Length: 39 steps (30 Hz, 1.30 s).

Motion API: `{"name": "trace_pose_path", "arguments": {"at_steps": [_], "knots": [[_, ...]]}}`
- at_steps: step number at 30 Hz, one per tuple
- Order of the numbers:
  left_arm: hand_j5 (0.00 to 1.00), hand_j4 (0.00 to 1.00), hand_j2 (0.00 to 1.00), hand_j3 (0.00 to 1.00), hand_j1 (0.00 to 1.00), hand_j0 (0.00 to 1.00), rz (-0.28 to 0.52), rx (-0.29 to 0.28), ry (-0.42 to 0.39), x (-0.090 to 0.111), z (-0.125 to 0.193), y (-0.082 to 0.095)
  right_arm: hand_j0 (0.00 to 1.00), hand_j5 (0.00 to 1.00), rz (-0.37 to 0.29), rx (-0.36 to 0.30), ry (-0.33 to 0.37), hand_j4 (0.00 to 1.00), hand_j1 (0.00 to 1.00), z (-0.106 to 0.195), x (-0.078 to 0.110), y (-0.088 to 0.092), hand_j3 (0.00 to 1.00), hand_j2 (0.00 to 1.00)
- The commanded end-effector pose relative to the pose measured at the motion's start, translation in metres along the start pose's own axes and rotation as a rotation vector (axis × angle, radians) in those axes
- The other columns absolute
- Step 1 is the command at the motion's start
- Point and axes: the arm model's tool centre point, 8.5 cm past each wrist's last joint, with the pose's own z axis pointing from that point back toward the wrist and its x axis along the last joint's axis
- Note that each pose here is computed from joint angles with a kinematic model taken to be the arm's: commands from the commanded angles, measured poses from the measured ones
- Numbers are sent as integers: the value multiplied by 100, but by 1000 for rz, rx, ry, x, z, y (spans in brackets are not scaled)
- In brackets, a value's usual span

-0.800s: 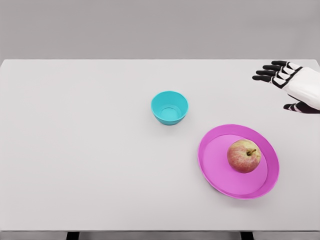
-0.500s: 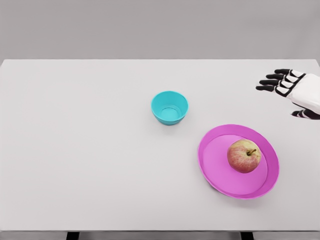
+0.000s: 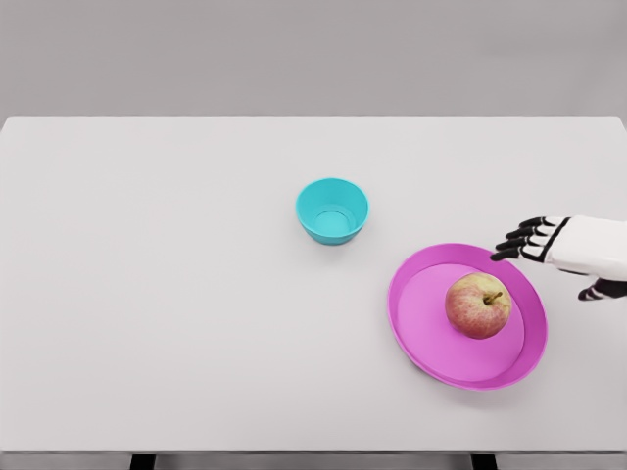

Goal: Put the apple from the pink plate into the blue bowl with your right arm

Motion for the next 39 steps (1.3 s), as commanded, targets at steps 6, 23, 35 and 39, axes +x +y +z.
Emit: {"name": "trace_pose_path", "arguments": {"at_steps": [6, 23, 35, 39], "knots": [[100, 100, 100, 100, 100, 100, -1, 0, 0, 0, 0, 0, 100, 100, -24, -20, -23, 100, 100, -9, 5, 3, 100, 100], [100, 100, 100, 100, 100, 100, 0, 0, 1, 0, 0, 0, 100, 100, -38, -4, -112, 100, 100, -44, 21, 10, 100, 100], [100, 100, 100, 100, 100, 100, 0, 0, -2, 1, 0, 0, 100, 100, -32, 16, -163, 100, 100, -61, 30, 11, 100, 100], [100, 100, 100, 100, 100, 100, 0, 0, -2, 1, 0, 0, 100, 100, -35, 17, -165, 100, 100, -63, 30, 13, 100, 100]]}}
